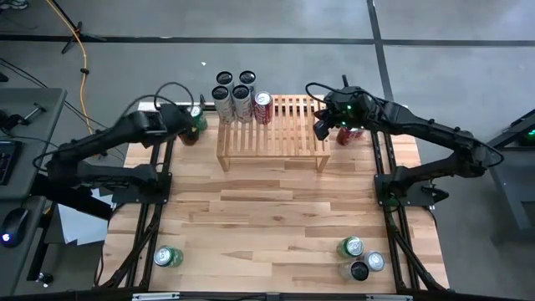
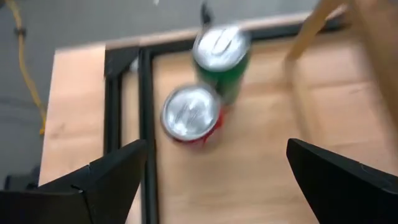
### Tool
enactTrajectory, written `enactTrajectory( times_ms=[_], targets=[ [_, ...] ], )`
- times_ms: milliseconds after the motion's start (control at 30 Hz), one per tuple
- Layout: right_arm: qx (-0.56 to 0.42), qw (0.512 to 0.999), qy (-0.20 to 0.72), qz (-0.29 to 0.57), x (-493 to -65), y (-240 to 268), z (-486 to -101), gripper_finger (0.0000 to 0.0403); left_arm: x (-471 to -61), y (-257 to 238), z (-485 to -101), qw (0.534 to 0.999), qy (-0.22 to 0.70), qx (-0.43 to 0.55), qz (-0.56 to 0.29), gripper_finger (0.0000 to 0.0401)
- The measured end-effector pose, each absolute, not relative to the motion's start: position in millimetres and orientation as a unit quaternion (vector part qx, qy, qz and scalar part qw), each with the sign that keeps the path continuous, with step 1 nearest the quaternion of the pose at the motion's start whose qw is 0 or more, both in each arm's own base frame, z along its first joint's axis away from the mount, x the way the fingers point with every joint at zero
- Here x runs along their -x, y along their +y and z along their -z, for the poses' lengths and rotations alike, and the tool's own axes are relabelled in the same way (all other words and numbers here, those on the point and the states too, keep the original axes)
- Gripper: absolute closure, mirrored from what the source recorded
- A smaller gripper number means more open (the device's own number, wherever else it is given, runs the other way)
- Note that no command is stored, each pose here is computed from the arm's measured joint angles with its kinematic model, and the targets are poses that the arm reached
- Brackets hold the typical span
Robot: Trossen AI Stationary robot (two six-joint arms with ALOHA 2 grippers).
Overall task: Place canned beverage on shelf
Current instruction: Put the left red soda can on the shelf aligned with other red soda can
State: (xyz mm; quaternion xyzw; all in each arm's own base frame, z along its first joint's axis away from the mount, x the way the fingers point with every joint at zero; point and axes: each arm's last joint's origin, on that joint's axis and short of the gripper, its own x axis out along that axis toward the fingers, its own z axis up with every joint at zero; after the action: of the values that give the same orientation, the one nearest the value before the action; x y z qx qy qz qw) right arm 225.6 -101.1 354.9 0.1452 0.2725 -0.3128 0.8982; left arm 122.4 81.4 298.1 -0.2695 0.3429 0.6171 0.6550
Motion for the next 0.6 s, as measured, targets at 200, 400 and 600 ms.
enactTrajectory(
  times_ms=[200, 400, 600],
  targets=[
    [-0.145, 0.898, 0.272, 0.313, -226, -101, -355, 0.0402, -116, 89, -262, 0.610, 0.359, 0.278, -0.649, 0.0023],
    [-0.149, 0.898, 0.271, 0.314, -226, -101, -355, 0.0402, -116, 101, -246, 0.612, 0.329, 0.279, -0.663, 0.0023],
    [-0.150, 0.897, 0.271, 0.314, -226, -101, -355, 0.0402, -112, 112, -236, 0.592, 0.299, 0.306, -0.683, 0.0023]
  ],
)
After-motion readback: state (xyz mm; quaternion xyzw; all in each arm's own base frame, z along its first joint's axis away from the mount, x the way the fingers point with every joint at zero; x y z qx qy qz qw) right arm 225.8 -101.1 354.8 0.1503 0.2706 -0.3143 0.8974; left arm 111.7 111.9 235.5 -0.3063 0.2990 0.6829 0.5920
